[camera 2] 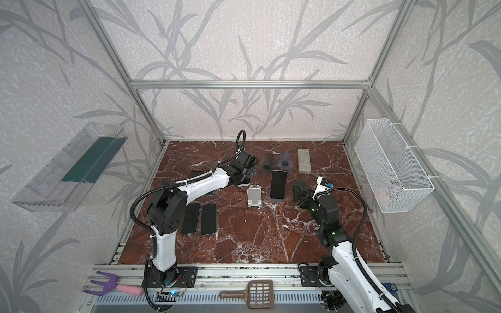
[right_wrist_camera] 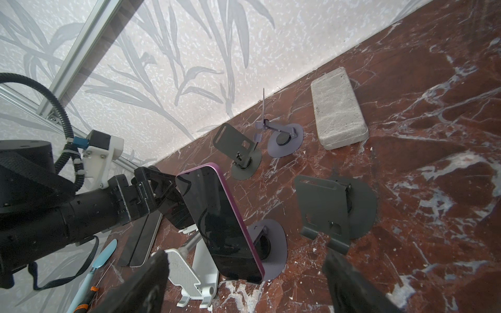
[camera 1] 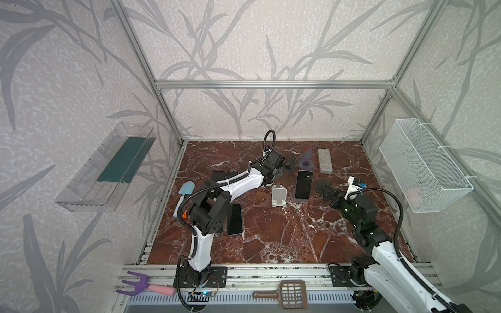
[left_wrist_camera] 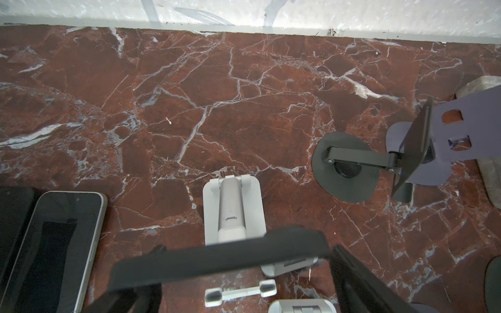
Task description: Remove the phone from the phone stand
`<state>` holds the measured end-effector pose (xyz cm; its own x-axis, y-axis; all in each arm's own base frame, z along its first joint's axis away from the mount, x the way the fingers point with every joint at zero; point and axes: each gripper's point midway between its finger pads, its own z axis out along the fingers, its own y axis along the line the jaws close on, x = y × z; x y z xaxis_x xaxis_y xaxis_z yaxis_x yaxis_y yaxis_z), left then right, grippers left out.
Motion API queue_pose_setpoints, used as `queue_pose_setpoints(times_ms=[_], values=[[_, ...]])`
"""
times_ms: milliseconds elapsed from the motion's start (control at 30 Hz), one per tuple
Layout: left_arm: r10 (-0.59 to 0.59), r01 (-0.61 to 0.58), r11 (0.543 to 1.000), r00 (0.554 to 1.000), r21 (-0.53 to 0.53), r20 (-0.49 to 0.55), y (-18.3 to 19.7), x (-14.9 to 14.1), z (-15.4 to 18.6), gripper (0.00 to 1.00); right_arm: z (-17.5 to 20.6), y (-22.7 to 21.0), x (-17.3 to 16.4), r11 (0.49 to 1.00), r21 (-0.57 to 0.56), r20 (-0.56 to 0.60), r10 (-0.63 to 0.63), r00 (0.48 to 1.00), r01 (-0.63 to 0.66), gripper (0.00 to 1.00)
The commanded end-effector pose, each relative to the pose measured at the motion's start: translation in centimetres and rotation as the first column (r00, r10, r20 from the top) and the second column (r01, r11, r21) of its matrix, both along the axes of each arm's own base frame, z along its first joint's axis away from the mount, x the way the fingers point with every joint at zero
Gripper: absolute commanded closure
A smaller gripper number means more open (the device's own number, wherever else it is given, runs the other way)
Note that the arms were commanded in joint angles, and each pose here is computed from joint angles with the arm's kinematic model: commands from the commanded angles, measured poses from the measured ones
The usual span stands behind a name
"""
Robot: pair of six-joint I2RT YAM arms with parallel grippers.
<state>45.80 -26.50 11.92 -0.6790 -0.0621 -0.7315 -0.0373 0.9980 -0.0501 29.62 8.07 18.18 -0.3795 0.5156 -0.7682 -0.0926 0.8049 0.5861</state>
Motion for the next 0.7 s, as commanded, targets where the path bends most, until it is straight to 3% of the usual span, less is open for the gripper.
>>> queue_pose_setpoints(times_ms=[0, 333, 667], values=[[0.050, -0.051, 0.999, 0.998, 0.003, 0.026, 0.4, 0.8, 0.4, 0.12, 0.7, -0.3, 0.0, 1.000, -0.007, 0.031, -0.011, 0.999, 0.011, 0.11], [0.090, -0.092, 0.994, 0.995, 0.051, 0.045, 1.2, 1.1, -0.3, 0.24, 0.7, -0.1, 0.0, 1.000, -0.002, 0.032, -0.005, 0.999, 0.005, 0.11], [0.092, -0.095, 0.991, 0.995, 0.090, 0.039, 1.4, 1.5, -0.8, 0.20, 0.8, -0.2, -0.1, 1.000, -0.003, 0.035, -0.009, 0.999, 0.010, 0.11]])
